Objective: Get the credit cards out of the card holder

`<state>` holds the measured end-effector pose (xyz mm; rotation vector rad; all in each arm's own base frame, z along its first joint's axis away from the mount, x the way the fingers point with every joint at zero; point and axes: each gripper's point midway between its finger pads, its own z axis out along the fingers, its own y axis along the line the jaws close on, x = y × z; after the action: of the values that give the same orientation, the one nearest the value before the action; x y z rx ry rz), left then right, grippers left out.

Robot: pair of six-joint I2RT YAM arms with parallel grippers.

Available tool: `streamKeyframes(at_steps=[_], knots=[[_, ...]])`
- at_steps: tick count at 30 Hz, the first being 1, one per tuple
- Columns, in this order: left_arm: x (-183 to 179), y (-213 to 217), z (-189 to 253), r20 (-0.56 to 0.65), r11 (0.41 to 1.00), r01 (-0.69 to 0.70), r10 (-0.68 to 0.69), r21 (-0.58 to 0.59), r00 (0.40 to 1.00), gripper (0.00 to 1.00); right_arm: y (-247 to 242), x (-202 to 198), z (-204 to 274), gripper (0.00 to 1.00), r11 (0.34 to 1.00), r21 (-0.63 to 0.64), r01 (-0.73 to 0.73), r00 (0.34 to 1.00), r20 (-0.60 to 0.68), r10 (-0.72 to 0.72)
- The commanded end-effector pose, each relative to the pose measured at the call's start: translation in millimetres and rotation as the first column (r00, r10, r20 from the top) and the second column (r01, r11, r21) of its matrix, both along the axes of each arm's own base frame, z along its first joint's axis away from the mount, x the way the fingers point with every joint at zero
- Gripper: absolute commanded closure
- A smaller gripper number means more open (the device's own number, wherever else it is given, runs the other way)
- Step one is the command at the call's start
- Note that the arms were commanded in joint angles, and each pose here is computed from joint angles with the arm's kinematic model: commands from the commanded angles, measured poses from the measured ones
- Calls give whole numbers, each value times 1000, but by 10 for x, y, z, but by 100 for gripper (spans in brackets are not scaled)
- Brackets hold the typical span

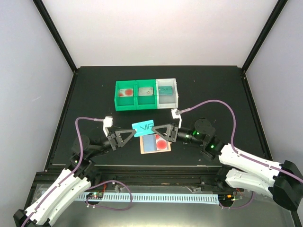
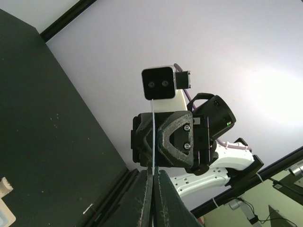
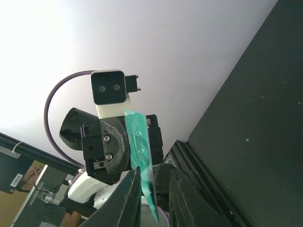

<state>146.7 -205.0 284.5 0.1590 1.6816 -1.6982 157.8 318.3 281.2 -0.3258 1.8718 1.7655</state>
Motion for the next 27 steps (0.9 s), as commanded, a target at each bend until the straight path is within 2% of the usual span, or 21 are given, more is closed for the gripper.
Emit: streamKeyframes(at_steps=[1,5,9,13,14,15,19,23,27], knots=[[21,56,132,52,999,-41,41,-17,998,98,12,-29,65,84,999,48,-21,1000,-9,22],[39,69,127,55,998,-56,57,-13,997,98,26,-21,31,86,999,42,-23,1000,-18,23],[42,71,120,57,998,-58,59,-12,997,98,23,-4,-9,99,999,39,-13,999,-30,14],[45,85,90,60,997,-71,70,6,996,98,7,32,-21,99,1000,29,10,1000,-13,-10],[49,89,77,60,997,-76,75,18,995,93,-3,52,-21,99,1000,17,22,1000,-3,-22],[55,96,73,61,996,-84,82,32,995,83,-25,80,-30,99,999,-8,40,999,8,-39],[76,129,36,81,985,-121,111,124,991,29,-231,276,-64,99,982,-104,158,986,63,-152],[102,173,-12,116,964,-159,137,214,984,2,-482,583,-108,99,940,-209,269,961,120,-248],[125,200,-119,125,938,-175,144,300,982,1,-701,928,-144,99,887,-295,355,933,171,-317]])
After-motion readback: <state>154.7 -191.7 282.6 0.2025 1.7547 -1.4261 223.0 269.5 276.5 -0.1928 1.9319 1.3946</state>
